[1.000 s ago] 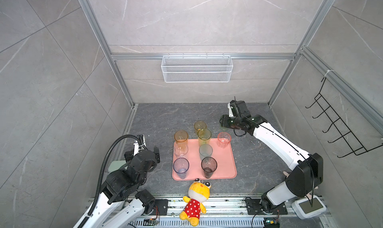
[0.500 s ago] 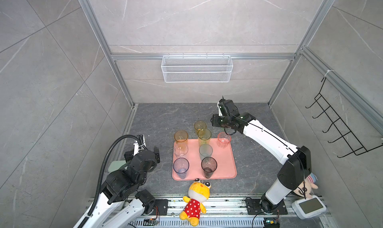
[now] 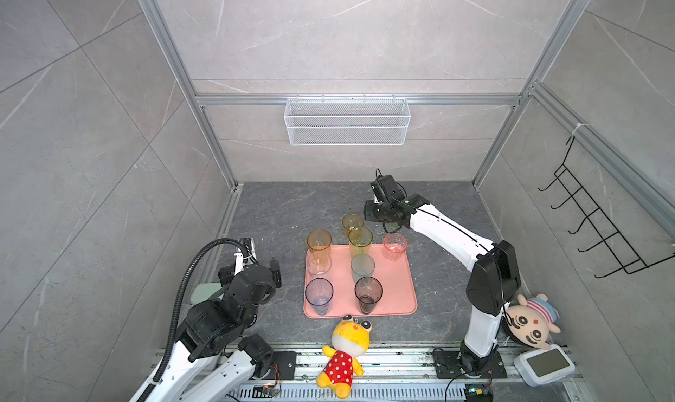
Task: Place the glasses into the tray
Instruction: 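Move the right gripper over the amber glass beyond the tray, then lower the right gripper onto the amber glass rim and close, then lift the amber glass with the right gripper and swing it toward the tray, then lower the amber glass onto the tray beside the pink glass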
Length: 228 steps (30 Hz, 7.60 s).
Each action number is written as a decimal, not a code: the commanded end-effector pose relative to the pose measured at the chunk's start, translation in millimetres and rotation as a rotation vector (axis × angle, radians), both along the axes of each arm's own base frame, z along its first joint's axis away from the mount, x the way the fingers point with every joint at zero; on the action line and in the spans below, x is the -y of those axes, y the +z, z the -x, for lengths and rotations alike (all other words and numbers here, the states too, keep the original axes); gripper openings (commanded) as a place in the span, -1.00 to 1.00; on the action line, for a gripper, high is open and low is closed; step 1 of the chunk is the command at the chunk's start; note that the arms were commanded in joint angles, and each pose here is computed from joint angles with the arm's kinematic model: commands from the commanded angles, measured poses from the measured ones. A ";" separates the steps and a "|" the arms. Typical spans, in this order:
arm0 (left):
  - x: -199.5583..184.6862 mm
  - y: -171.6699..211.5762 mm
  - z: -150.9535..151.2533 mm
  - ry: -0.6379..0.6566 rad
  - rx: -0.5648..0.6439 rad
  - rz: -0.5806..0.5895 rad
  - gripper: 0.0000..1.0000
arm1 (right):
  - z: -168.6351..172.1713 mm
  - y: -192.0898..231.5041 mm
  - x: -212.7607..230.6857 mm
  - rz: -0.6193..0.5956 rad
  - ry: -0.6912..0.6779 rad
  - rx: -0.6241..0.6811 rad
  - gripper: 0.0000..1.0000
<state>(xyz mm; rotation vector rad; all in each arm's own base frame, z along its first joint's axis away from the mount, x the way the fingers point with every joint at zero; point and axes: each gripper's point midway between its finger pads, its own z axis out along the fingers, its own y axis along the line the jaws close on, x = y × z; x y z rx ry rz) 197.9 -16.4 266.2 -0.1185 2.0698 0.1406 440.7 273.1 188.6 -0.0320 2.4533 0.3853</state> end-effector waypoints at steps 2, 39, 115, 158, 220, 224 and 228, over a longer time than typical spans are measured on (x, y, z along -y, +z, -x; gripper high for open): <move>1.7 3.6 0.2 0.003 0.020 0.036 0.93 | -7.4 -7.0 -8.4 -0.003 -0.009 -0.013 -0.11; 1.5 3.4 0.8 0.000 0.020 0.033 0.93 | -19.3 -91.4 -28.4 0.072 0.026 -0.195 -0.14; 2.7 4.9 1.8 -0.007 0.027 0.045 0.93 | 52.5 115.4 75.8 0.226 0.015 0.112 -1.00; 5.3 2.4 -0.7 -0.009 0.013 0.034 0.94 | 176.6 5.9 119.4 0.244 0.082 -0.124 -1.00; 7.9 -2.0 -2.8 -0.010 -0.006 0.023 0.93 | 152.5 -101.5 137.8 0.307 -0.045 -0.224 -1.00; 7.9 -1.6 -3.1 -0.010 -0.005 0.022 0.93 | 151.1 -100.5 139.2 0.307 -0.051 -0.226 -1.00; 8.0 -1.7 -3.4 -0.009 -0.006 0.021 0.93 | 149.4 -100.1 139.0 0.303 -0.054 -0.227 -1.00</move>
